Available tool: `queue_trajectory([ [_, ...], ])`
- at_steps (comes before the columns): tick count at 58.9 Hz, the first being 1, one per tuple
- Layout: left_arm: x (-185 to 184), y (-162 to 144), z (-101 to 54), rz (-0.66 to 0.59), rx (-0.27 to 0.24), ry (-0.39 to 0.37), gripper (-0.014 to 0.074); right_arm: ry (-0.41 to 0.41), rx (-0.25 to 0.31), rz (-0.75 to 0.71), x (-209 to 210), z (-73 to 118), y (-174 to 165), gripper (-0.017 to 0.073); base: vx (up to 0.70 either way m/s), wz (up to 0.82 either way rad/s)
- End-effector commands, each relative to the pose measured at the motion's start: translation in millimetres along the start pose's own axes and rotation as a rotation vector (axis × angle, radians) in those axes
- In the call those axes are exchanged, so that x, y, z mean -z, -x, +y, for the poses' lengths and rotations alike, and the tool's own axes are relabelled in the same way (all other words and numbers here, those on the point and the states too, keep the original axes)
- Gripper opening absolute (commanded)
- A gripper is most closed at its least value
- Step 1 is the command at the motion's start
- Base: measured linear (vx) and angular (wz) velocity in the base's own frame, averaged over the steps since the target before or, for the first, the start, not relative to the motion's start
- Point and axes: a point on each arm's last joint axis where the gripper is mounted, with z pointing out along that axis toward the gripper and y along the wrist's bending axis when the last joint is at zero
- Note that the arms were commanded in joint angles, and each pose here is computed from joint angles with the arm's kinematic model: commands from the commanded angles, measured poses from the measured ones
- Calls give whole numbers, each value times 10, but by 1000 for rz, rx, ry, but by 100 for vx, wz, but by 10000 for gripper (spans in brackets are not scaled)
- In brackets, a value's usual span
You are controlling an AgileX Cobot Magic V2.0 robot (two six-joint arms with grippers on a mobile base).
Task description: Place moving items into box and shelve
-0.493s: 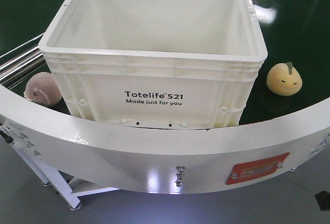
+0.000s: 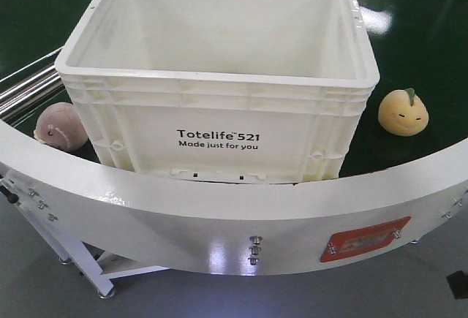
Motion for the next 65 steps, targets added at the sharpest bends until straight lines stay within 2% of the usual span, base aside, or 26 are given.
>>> queue_trajectory([
  [1, 5, -5, -6, -69, 14, -8, -22, 5, 17, -72, 4, 8, 17, -15, 0, 0],
  [10, 5, -3, -7, -71, 14, -9, -22, 6, 17, -79, 4, 8, 24, -15, 0, 0],
  [17, 14, 84, -10, -129, 12, -12, -22, 5, 18, -124, 11, 6, 89, -15, 0, 0],
  [25, 90, 489, -10, -231, 20, -13, -22, -3, -32, -175, 61, -24, 411, -15, 0, 0],
  [31, 180, 885, -4, -260, 23, -7, -22, -8, -28, -175, 123, -51, 725, -15, 0, 0],
  [40, 173, 1424, 10, -136, 25, 12, -22, -16, -14, -92, 109, -91, 1155, -15, 0, 0],
  [47, 39, 1661, 19, 6, 26, 25, -22, -15, -15, 39, -33, -112, 1372, -15, 0, 0],
  [52, -91, 1677, 24, 143, 17, 34, -22, -10, -20, 167, -180, -115, 1385, -15, 0, 0],
  [65, -365, 1420, 33, 447, 19, 49, -22, 3, -22, 470, -531, -98, 1118, -15, 0, 0],
])
